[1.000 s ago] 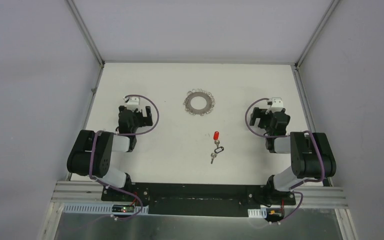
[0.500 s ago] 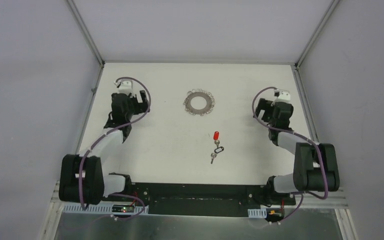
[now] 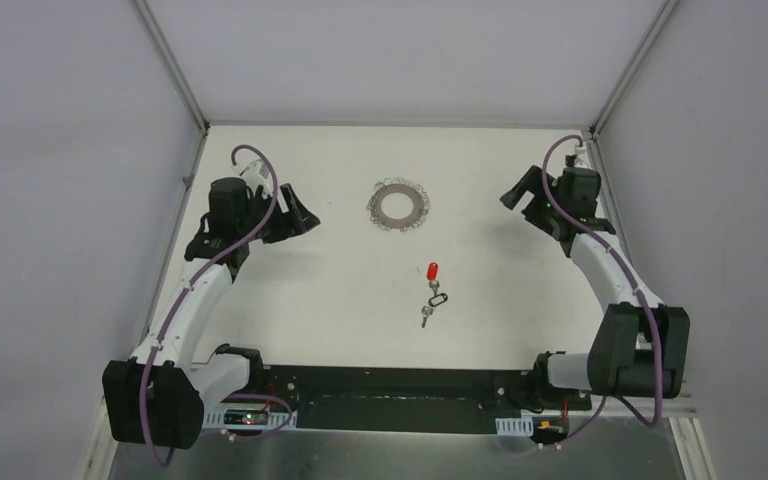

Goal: Put the keys on the keyring

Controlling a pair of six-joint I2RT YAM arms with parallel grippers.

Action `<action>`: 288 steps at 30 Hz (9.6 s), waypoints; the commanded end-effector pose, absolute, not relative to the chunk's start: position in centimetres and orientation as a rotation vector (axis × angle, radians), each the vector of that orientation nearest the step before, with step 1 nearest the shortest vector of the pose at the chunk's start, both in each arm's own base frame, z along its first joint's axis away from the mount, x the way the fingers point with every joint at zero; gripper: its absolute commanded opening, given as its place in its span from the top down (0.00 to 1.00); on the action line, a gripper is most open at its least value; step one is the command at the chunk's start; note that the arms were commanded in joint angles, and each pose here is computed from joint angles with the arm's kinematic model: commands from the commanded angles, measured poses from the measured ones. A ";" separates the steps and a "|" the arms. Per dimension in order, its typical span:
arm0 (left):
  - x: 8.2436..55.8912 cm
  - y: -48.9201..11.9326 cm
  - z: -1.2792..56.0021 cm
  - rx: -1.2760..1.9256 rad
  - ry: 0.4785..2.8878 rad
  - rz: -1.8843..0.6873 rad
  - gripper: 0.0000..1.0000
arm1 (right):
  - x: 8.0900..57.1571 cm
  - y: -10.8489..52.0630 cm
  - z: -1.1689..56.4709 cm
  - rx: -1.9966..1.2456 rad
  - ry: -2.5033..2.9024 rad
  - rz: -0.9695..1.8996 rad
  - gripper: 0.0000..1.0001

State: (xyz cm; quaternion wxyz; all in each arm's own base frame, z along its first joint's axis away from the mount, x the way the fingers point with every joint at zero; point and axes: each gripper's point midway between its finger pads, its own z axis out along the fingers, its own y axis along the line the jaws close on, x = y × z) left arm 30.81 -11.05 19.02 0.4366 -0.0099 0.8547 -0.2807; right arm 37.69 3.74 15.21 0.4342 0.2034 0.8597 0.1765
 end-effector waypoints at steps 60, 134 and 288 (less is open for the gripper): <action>21.6 -14.0 19.1 -0.491 2.427 -1.111 0.37 | 22.5 40.2 11.5 -0.795 2.795 1.125 0.20; 24.7 -16.7 4.1 -0.311 2.875 -0.653 0.60 | 24.8 33.0 3.7 -0.252 2.970 0.743 0.30; 18.7 -14.0 13.5 -0.183 2.595 -0.625 0.56 | 27.7 36.8 7.4 -0.419 2.923 0.762 0.69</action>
